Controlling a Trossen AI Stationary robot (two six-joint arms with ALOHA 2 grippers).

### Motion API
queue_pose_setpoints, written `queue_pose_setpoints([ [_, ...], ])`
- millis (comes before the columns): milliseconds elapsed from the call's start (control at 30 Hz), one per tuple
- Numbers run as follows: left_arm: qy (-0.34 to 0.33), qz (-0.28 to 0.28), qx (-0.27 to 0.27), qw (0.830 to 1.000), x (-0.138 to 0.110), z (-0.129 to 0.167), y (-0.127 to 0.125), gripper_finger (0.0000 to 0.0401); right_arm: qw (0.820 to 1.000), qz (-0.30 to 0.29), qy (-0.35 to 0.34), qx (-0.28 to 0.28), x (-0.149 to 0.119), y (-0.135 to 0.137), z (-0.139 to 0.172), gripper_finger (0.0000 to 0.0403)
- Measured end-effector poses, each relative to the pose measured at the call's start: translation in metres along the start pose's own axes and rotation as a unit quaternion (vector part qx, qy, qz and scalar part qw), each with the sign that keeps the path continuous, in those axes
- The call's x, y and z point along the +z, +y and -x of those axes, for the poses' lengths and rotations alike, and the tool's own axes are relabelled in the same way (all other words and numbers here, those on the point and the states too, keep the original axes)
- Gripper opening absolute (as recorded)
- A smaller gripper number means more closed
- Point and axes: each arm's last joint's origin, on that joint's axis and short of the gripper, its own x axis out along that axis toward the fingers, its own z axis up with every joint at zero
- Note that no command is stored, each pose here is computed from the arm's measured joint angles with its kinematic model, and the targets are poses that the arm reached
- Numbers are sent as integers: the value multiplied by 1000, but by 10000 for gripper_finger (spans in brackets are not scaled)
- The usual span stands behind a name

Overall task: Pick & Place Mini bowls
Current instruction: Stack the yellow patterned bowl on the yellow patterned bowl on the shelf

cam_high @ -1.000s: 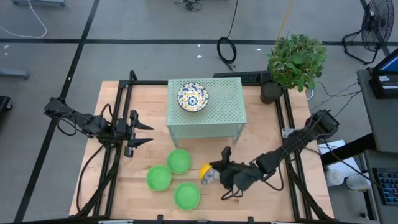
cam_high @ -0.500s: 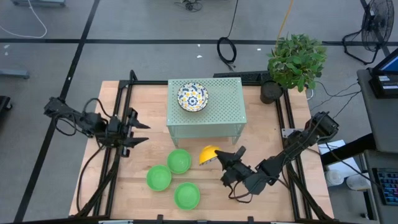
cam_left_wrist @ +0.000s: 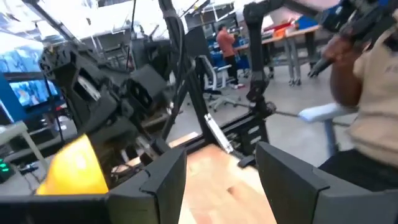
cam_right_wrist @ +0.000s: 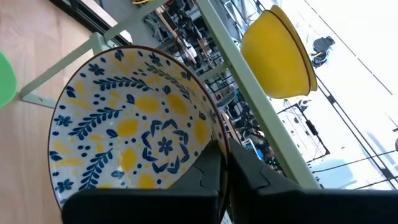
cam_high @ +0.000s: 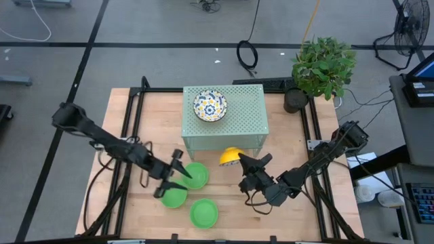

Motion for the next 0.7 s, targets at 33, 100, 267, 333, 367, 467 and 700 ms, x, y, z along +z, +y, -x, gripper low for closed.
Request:
queue_pose_setpoints([
  [33, 2, 0, 3, 1000, -6, -4, -2, 198, 1000, 0, 0, 0, 0, 0, 0, 0],
  [100, 2, 13, 7, 1000, -16, -12, -4, 198, 1000, 1, 0, 1, 0, 0, 0, 0],
  [267, 41, 13, 61, 997, -31, -40, -4, 198, 1000, -3, 1, -1, 0, -1, -1, 0],
  [333, 56, -6, 105, 993, -30, -55, 0, 198, 1000, -8, 2, -3, 1, -2, -2, 0],
  [367, 70, -19, 128, 989, -30, -62, 2, 198, 1000, -10, 3, -4, 1, -2, -4, 0],
  [467, 128, -46, 206, 969, -30, -83, 7, 198, 1000, -14, 7, -7, 1, -3, -7, 0],
  [700, 224, -80, 342, 909, -22, -103, 5, 198, 999, -37, 20, -18, 0, -4, -12, 0],
])
